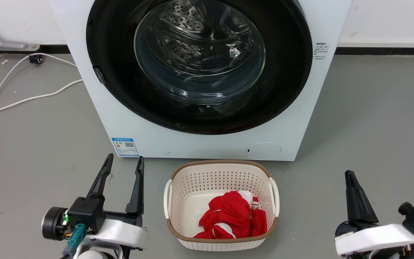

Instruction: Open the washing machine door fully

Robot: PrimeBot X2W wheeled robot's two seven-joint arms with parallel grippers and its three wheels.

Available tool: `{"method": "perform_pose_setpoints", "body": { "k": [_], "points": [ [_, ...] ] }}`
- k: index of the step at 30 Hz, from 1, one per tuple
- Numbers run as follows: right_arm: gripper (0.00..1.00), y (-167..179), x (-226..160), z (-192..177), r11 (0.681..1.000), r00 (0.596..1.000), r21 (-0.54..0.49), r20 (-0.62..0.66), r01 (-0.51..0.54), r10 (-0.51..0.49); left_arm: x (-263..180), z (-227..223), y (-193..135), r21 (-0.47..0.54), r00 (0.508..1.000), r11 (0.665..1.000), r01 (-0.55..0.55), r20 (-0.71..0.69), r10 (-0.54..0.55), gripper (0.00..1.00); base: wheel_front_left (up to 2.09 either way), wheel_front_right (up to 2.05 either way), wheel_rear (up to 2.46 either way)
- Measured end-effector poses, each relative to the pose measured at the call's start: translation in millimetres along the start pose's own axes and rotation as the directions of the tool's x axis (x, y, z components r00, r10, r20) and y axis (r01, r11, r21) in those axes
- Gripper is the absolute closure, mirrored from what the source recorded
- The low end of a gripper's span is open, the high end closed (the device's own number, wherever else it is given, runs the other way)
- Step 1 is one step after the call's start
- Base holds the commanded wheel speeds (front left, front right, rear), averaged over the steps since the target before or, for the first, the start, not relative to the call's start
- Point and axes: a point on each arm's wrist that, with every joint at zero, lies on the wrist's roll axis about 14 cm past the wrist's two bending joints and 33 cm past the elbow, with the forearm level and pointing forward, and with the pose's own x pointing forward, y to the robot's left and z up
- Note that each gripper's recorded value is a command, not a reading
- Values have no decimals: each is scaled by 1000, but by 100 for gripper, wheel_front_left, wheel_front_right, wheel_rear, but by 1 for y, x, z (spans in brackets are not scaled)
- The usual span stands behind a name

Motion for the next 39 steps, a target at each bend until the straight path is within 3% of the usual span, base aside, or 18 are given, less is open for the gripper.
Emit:
{"method": "perform_pose_setpoints", "body": {
  "k": [2, 5, 7, 10, 12, 14, 17, 18, 22, 24, 27, 29, 36, 39],
  "points": [
    [100, 0, 2, 1, 991, 1000, 132, 18, 15, -18, 0, -1, 0, -6, 1000, 1000, -3, -3, 3, 0, 0, 0, 0],
    [100, 1, 6, 3, 937, 998, 347, 43, 35, -53, -1, -2, 1, -9, 1000, 1000, -3, -5, 3, 0, 0, 0, 0],
    [100, -1, 9, 6, 867, 995, 497, 55, 46, -85, -1, -2, 0, -12, 1000, 1000, -4, -5, 3, 0, 0, 0, 0],
    [100, -7, 15, 14, 699, 986, 714, 76, 51, -149, 0, -3, 0, -15, 1000, 1000, -2, -7, 2, 0, 0, 0, 0],
    [100, -12, 20, 25, 628, 979, 778, 102, 33, -178, 1, -4, 0, -16, 1000, 1000, -2, -9, 2, 0, 0, 0, 0],
    [100, -13, 29, 44, 513, 968, 858, 148, -24, -202, 2, -5, 0, -16, 1000, 1000, -2, -12, 2, 0, 0, 0, 0],
    [100, -16, 42, 69, 414, 951, 904, 212, -104, -223, 6, -5, 1, -16, 1000, 1000, -5, -10, 4, 0, 0, 0, 0],
    [100, -17, 46, 76, 396, 946, 910, 230, -126, -227, 8, -6, 2, -16, 1000, 1000, -5, -10, 5, 0, 0, 0, 0],
    [100, -22, 72, 107, 376, 929, 905, 297, -200, -222, 16, -9, 3, -16, 1000, 1000, -7, -12, 7, 0, 0, 0, 0],
    [100, -28, 88, 122, 391, 923, 893, 321, -221, -213, 21, -10, 4, -16, 1000, 1000, -4, -9, 4, 0, 0, 0, 0],
    [100, -28, 116, 141, 372, 922, 893, 339, -253, -188, 29, -14, 5, -18, 1000, 1000, -2, -14, 2, 0, 0, 0, 0],
    [100, -27, 137, 147, 387, 930, 888, 329, -247, -162, 34, -17, 6, -20, 1000, 1000, -4, -17, 4, 0, 0, 0, 0],
    [100, -17, 209, 153, 510, 974, 842, 223, -173, -38, 56, -26, 9, -21, 1000, 1000, 0, -14, 0, 0, 0, 0, 0],
    [100, -6, 236, 146, 580, 990, 804, 138, -134, 37, 65, -30, 10, -19, 1000, 1000, 3, -15, -3, 0, 0, 0, 0]
  ]
}}
